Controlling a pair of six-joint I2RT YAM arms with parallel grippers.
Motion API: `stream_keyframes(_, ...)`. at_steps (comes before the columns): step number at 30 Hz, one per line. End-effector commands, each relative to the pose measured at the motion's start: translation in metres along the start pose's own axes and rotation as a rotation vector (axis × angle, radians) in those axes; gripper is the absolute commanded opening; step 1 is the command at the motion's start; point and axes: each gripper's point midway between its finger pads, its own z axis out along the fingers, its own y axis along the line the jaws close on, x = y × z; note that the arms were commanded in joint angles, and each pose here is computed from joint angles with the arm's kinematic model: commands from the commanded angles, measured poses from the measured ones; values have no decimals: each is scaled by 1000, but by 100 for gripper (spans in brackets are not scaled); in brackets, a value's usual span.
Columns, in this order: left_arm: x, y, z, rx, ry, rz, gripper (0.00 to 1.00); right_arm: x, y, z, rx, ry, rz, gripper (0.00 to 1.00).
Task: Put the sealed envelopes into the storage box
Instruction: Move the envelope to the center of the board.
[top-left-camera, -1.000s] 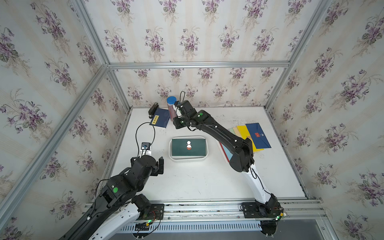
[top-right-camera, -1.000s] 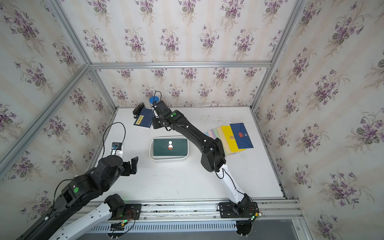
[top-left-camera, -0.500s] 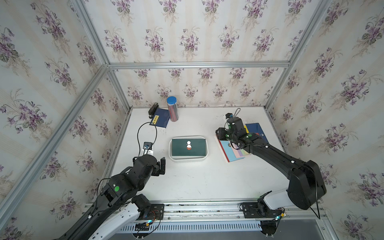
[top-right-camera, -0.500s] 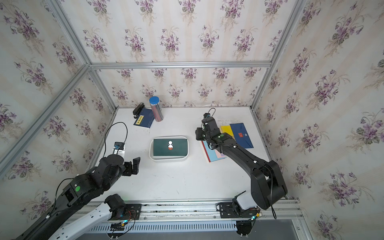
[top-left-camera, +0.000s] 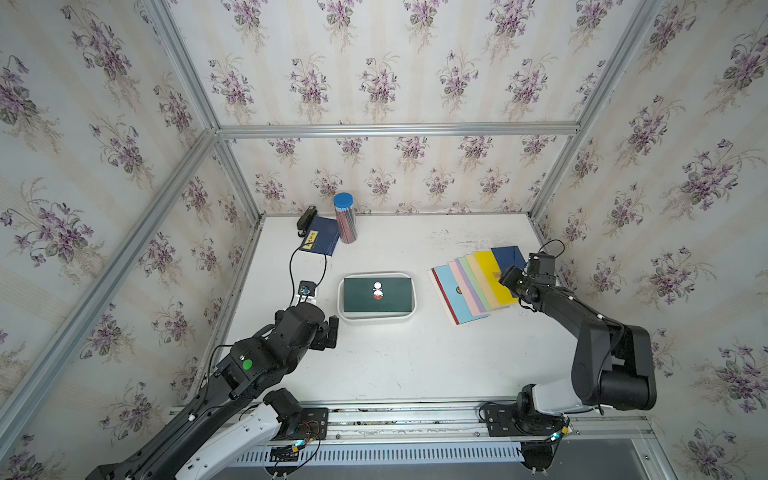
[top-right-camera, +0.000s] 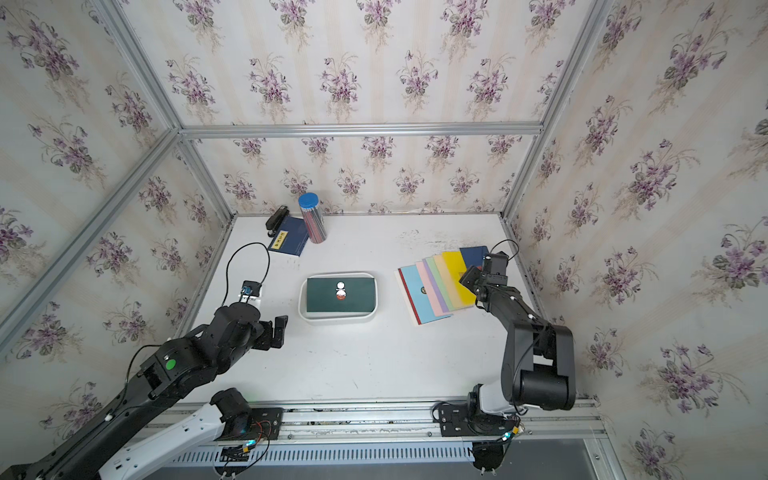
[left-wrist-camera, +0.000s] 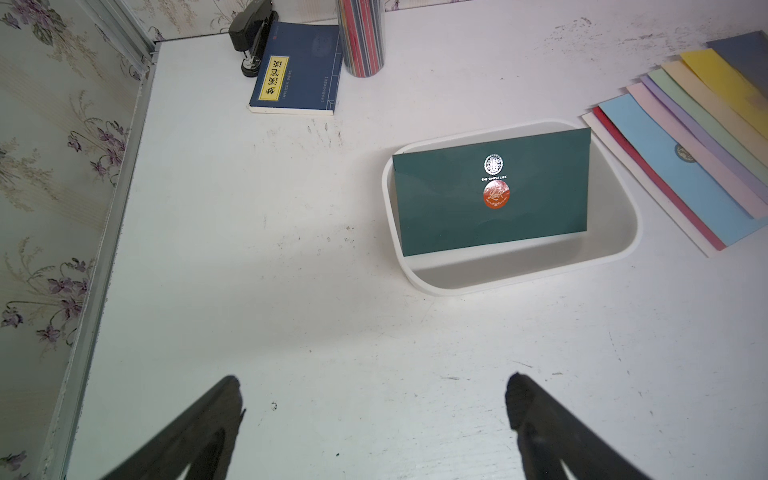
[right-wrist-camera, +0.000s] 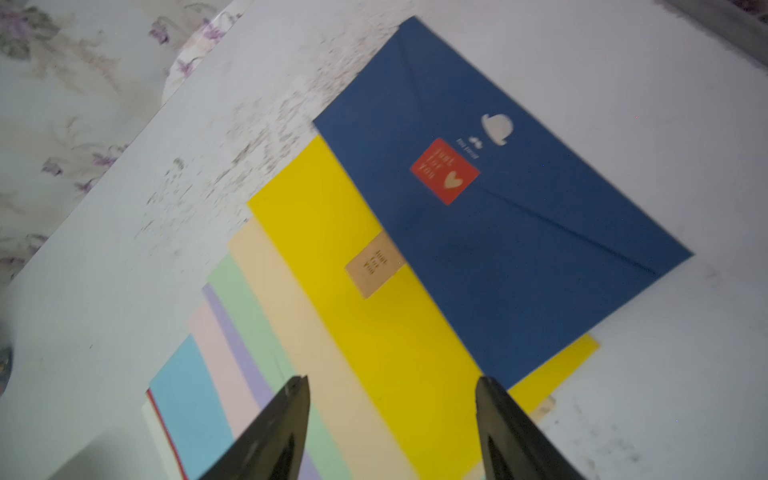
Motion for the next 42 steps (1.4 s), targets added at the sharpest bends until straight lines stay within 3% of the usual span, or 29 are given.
stream_keyframes(1, -2, -2, -2, 10, -4, 8, 100, -25, -7, 17, 20, -24, 83, 68)
stream_keyframes(9, -2, -4, -4, 32, -3, 8, 100, -55, -13, 68, 65, 48, 127, 68)
stream_keyframes(13, -3, -5, -8, 53, -12, 6, 100, -38, -12, 102, 88, 190, 106, 60)
stream_keyframes(18, -5, -8, -15, 89, -28, -3, 100, 7, 7, 108, 87, 304, 12, 58)
stream_keyframes(22, -5, -9, -17, 103, -28, 2, 100, 65, 33, 100, 40, 507, -67, 54)
stream_keyframes(24, -5, -10, -19, 113, -27, 3, 100, 91, 43, 91, 44, 553, -143, 54)
stream_keyframes(30, -5, -12, -19, 123, -21, 5, 100, 150, 58, 54, 53, 582, -283, 53)
stream_keyframes(36, -4, -15, -18, 131, -9, 11, 100, 203, 66, 19, 12, 610, -340, 51)
stream_keyframes(42, -2, -19, -16, 148, 4, 10, 100, 239, 45, -13, 1, 617, -286, 50)
